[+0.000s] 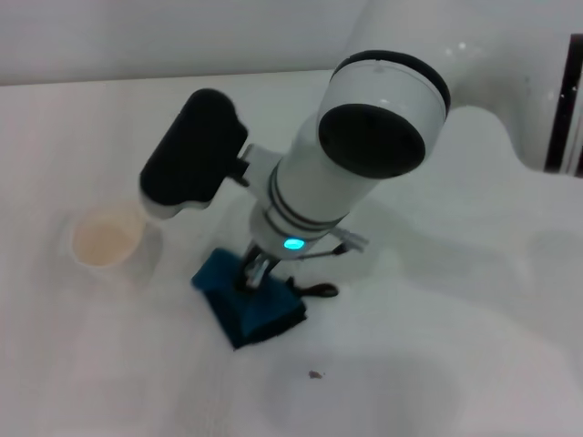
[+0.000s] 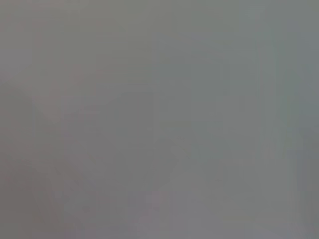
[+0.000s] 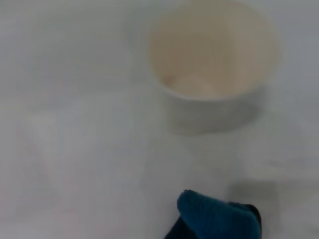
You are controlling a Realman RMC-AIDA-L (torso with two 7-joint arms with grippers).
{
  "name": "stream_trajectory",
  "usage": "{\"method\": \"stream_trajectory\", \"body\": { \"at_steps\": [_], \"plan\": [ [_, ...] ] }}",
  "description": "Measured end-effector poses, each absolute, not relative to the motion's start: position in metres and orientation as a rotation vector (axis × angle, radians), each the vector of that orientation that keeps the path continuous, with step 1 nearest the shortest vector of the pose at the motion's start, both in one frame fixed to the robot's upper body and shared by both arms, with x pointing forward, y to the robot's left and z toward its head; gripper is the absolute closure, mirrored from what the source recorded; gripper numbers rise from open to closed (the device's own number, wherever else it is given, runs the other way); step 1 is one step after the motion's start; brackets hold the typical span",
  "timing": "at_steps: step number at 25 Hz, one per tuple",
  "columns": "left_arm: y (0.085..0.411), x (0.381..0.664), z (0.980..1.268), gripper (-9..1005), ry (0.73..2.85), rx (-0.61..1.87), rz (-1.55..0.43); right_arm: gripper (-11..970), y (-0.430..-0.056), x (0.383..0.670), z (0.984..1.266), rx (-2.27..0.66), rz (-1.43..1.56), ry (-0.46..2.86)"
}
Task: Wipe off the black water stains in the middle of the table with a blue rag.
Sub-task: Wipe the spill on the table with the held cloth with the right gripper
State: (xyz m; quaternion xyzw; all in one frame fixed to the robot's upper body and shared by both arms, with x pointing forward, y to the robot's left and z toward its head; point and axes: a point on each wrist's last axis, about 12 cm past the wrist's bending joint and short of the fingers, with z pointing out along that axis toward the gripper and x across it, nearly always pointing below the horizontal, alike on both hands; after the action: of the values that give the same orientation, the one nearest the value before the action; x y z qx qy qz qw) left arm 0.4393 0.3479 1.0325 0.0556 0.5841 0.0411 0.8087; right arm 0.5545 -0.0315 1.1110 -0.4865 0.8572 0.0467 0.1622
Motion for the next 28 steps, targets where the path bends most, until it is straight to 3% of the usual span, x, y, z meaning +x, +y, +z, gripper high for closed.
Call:
{"method": "stream_trajectory", "body": {
  "at_steps": [9, 13, 19, 28],
  "plan": [
    [0.352, 0.439, 1.034, 106, 1.243, 0.103, 0.123, 906, -0.067, 0.602, 1.118, -1.218, -0.108, 2.489],
    [0.354, 0.439, 1.034, 106, 1.24, 0.095, 0.132, 906, -0.078, 0.609, 1.125, -1.189, -0.159, 2.519],
    [0.352, 0.446, 1.036, 105, 1.238, 0.101, 0.126, 906, -0.076, 0.592, 1.117, -1.284, -0.048, 2.551],
    [0.349, 0.452, 1.036, 105, 1.241, 0.105, 0.114, 906, -0.041, 0.542, 1.111, -1.499, 0.253, 2.501]
  ]
}}
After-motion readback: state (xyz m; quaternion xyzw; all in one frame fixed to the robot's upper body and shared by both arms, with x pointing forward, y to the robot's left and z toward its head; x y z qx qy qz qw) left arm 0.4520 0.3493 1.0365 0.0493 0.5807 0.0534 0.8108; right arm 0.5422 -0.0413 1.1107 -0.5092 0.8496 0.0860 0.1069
